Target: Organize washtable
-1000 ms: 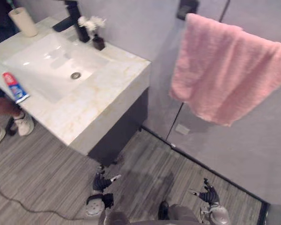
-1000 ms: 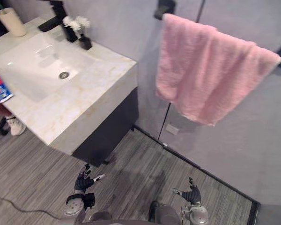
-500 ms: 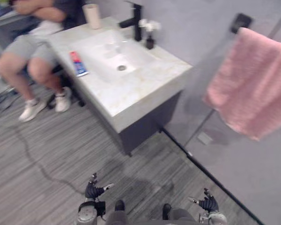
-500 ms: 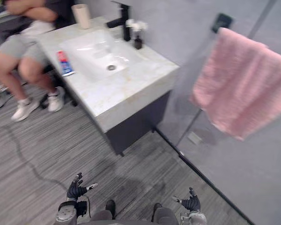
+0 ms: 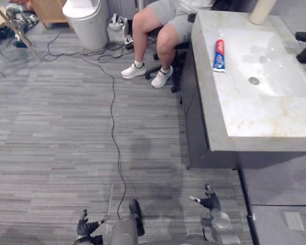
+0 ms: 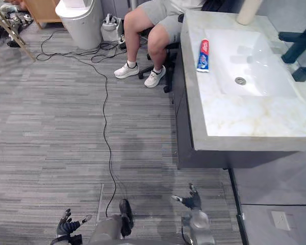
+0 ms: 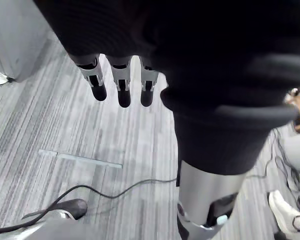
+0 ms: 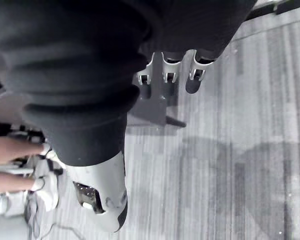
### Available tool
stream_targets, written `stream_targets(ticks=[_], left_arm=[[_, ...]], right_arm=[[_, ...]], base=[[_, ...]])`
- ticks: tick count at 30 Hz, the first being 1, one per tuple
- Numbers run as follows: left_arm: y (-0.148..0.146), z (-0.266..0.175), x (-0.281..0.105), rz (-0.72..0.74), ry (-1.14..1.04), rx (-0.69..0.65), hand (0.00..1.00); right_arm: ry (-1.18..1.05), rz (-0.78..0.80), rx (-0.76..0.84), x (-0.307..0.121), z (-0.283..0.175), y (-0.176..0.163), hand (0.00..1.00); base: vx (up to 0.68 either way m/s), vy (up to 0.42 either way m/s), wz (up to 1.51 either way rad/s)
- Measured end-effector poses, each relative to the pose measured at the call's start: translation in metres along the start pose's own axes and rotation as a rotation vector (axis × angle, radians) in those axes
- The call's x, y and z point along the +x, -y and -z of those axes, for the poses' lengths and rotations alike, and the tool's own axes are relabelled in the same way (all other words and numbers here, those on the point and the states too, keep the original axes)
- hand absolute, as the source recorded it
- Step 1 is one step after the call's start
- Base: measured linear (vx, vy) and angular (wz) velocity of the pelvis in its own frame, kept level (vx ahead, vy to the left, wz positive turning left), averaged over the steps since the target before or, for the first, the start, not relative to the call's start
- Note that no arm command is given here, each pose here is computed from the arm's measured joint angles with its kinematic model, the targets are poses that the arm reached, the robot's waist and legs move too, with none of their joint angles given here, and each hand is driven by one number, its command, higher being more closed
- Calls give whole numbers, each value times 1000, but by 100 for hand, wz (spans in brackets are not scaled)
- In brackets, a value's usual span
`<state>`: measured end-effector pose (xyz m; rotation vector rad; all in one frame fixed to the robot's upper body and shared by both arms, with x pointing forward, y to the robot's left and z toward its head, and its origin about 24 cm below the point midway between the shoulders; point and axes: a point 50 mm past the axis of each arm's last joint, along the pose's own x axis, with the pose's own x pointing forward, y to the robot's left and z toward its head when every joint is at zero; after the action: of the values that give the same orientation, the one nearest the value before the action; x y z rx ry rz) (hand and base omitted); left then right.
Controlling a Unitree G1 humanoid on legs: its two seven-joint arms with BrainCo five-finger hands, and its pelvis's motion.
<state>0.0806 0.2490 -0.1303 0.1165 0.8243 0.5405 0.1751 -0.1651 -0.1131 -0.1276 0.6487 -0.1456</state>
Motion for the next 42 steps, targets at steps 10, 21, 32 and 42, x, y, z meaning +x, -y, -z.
stream_targets(ticks=[10, 21, 32, 42], left_arm=[[21, -23, 3, 97, 91, 20, 0], [51, -22, -10, 207, 97, -22, 0], [64, -38, -18, 262, 186, -19, 0], [48, -60, 11, 223, 209, 72, 0]], right_arm=[[46, -62, -68, -7, -2, 0, 0], [105, -71, -67, -25, -3, 7, 0], [134, -8, 7, -28, -10, 13, 0], [32, -86, 17, -12, 1, -12, 0]], base=[[195, 163, 19], [589, -108, 42], [532, 115, -134], [362, 318, -181]])
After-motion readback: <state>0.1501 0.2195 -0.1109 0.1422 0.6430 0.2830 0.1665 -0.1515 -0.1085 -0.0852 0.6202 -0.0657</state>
